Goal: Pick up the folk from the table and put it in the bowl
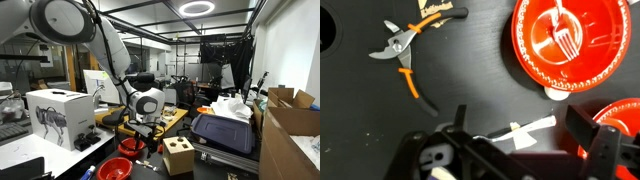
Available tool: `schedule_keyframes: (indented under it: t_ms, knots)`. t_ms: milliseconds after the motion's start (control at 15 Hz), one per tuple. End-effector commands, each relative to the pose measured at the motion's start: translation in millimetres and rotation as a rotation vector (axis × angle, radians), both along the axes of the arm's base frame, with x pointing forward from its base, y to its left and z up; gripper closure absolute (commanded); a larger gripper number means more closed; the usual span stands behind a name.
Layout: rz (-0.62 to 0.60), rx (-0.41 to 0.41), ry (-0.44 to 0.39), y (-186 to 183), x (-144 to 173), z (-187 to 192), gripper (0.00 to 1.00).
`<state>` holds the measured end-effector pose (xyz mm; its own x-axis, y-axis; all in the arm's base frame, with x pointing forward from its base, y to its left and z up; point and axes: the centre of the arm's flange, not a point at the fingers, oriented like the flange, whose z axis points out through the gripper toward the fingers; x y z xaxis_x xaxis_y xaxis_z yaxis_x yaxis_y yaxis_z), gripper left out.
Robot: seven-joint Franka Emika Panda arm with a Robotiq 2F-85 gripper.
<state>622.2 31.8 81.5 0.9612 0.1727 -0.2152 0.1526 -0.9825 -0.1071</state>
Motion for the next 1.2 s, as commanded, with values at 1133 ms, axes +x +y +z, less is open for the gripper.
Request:
schedule_keyframes:
  t_ms: [1133]
  knots:
    - [-0.292,-0.035,-0.2,-52,-59,130,0.0]
